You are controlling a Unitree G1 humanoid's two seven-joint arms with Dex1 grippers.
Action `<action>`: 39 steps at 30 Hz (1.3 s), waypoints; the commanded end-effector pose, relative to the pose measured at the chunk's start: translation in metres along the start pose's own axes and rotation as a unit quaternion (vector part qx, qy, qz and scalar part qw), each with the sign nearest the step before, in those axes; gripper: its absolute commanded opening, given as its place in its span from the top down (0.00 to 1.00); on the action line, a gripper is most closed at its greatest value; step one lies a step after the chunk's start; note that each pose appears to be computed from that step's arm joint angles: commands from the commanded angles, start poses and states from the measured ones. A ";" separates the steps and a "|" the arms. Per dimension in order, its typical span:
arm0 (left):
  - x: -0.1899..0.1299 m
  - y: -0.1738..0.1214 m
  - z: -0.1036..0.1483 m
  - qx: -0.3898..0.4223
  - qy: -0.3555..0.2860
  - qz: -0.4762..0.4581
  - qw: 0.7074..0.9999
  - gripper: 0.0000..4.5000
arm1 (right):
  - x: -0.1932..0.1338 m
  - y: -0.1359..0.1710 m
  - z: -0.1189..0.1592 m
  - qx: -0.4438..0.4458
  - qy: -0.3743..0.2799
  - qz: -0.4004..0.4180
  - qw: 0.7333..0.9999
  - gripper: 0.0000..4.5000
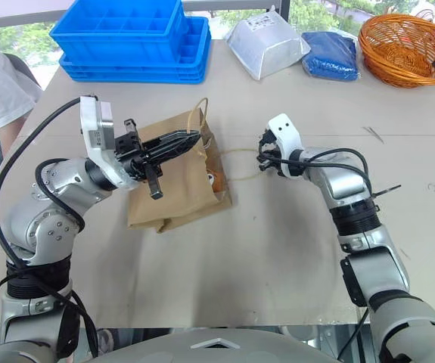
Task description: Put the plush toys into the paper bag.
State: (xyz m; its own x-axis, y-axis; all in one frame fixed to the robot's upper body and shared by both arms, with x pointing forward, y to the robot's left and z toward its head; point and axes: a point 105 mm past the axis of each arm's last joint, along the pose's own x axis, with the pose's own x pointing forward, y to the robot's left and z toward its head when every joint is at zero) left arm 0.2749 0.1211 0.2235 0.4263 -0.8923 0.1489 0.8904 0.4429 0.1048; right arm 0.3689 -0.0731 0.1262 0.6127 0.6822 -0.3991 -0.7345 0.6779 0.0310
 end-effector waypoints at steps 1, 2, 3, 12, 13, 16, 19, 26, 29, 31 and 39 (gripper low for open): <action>-0.002 -0.002 0.010 0.024 -0.015 0.003 1.000 1.00 | -0.021 0.012 0.027 -0.034 -0.059 0.030 0.997 0.87; -0.002 -0.002 0.010 0.023 -0.015 0.003 1.000 1.00 | -0.023 0.014 0.025 -0.033 -0.055 0.033 0.997 0.81; -0.002 -0.002 0.009 0.021 -0.015 0.002 1.000 1.00 | -0.021 0.009 0.020 -0.028 -0.049 0.016 0.998 0.69; -0.001 -0.001 0.008 0.018 -0.014 -0.007 1.000 1.00 | -0.009 -0.007 -0.001 0.019 -0.010 -0.040 0.999 0.18; 0.000 -0.001 0.008 0.019 -0.014 -0.008 1.000 1.00 | -0.006 -0.006 -0.006 0.032 -0.004 -0.034 0.999 0.18; 0.000 -0.001 0.008 0.021 -0.013 -0.010 1.000 1.00 | 0.000 0.004 -0.012 0.051 0.001 -0.008 0.999 0.38; 0.000 0.000 0.009 0.023 -0.014 -0.008 1.000 1.00 | 0.003 0.008 -0.010 0.044 -0.007 0.000 0.999 0.68; 0.001 0.002 0.010 0.024 -0.022 -0.001 0.999 1.00 | -0.002 0.027 0.003 0.055 -0.056 0.051 0.996 0.99; 0.002 0.002 0.011 0.022 -0.026 0.000 0.999 1.00 | -0.010 0.033 0.011 0.087 -0.084 0.068 0.990 0.99; 0.003 0.003 0.012 0.020 -0.029 0.001 0.999 1.00 | -0.017 0.032 0.017 0.104 -0.103 0.069 0.987 0.99; 0.001 0.025 0.029 0.005 -0.067 0.037 0.997 1.00 | -0.084 0.038 0.076 0.152 -0.240 0.098 0.954 0.99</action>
State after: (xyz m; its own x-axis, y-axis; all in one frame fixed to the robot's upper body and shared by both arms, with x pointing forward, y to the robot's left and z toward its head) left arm 0.2908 0.1279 0.2376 0.4615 -0.8574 0.2278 0.8680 0.4894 0.0839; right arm 0.3295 -0.0821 0.1873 0.6222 0.7818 -0.0405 -0.7124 0.5869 0.3849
